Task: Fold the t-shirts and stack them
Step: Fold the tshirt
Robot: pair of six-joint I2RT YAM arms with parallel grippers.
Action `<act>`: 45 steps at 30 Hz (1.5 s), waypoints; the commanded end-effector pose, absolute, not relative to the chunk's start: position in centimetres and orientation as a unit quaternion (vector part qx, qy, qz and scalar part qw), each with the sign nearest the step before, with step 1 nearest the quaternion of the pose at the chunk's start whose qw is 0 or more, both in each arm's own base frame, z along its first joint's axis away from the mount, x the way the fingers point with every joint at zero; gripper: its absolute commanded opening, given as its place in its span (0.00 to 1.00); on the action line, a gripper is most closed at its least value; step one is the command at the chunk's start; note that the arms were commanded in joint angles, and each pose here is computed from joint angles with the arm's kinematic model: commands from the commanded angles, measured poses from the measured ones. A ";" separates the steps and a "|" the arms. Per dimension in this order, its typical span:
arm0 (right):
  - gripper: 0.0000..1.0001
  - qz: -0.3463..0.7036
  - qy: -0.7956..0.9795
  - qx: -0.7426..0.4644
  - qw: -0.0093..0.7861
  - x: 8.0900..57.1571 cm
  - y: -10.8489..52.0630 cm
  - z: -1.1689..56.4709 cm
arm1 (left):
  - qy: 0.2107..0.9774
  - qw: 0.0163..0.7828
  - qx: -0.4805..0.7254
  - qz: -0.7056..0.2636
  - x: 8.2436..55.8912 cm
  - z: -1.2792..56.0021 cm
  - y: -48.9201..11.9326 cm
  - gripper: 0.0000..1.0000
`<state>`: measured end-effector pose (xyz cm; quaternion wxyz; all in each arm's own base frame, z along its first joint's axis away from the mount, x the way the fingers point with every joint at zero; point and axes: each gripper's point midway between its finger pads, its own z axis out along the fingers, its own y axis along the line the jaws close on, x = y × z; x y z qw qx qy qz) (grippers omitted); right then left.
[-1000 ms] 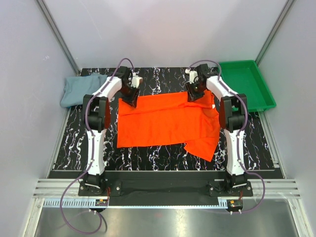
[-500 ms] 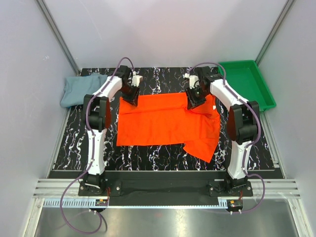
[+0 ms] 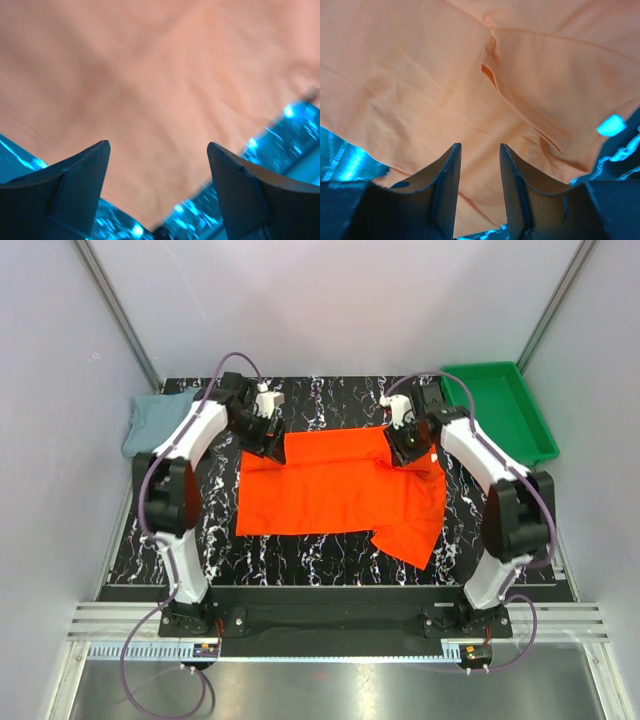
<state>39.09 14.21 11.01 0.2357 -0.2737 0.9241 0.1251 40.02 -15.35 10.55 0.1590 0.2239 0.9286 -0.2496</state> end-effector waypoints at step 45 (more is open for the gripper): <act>0.46 0.215 0.703 -0.629 0.253 16.8 12.6 12.5 | 0.844 0.235 0.482 -0.021 26.2 8.6 -7.9 0.79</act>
